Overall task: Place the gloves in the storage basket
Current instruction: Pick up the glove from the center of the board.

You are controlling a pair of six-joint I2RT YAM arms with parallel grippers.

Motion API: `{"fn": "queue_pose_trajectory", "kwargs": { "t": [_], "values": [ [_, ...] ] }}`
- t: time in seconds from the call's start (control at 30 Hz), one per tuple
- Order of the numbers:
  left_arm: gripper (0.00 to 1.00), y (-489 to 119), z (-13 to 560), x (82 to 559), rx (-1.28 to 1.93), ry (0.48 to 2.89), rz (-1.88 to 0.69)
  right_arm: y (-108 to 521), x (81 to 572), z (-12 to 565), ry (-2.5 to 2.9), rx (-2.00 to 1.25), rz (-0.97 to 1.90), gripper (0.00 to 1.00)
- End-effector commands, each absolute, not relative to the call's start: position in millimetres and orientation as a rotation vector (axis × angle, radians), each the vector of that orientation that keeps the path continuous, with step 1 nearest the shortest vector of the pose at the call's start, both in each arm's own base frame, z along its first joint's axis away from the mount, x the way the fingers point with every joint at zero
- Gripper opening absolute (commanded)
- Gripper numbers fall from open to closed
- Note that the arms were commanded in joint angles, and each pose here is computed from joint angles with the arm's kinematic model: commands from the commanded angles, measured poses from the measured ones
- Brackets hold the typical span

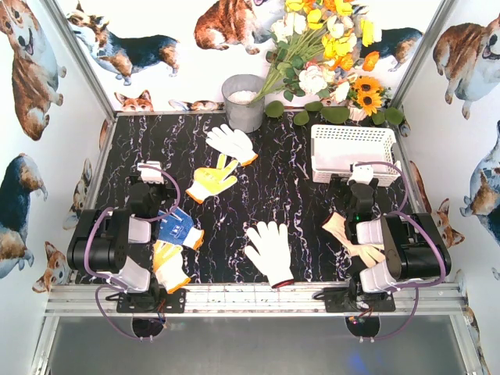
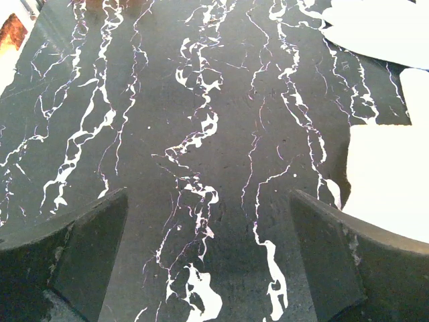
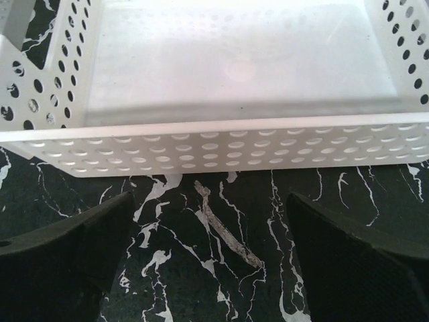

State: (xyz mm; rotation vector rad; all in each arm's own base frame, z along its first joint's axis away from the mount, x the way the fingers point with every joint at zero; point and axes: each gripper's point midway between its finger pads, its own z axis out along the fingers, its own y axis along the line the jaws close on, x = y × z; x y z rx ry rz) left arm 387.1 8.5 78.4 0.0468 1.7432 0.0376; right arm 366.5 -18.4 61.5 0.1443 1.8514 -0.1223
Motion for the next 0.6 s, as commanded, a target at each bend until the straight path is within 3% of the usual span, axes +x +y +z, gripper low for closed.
{"fn": "queue_pose_trajectory", "kwargs": {
  "t": [0.0,0.57],
  "values": [
    [1.0,9.3,86.7,389.0,0.055,1.709,0.039,-9.3,379.0,82.2,1.781,0.079,-0.086,1.0],
    [1.0,32.2,91.8,388.4,-0.099,1.709,0.124,-23.7,369.2,91.0,1.738,0.171,-0.135,1.0]
  ]
}}
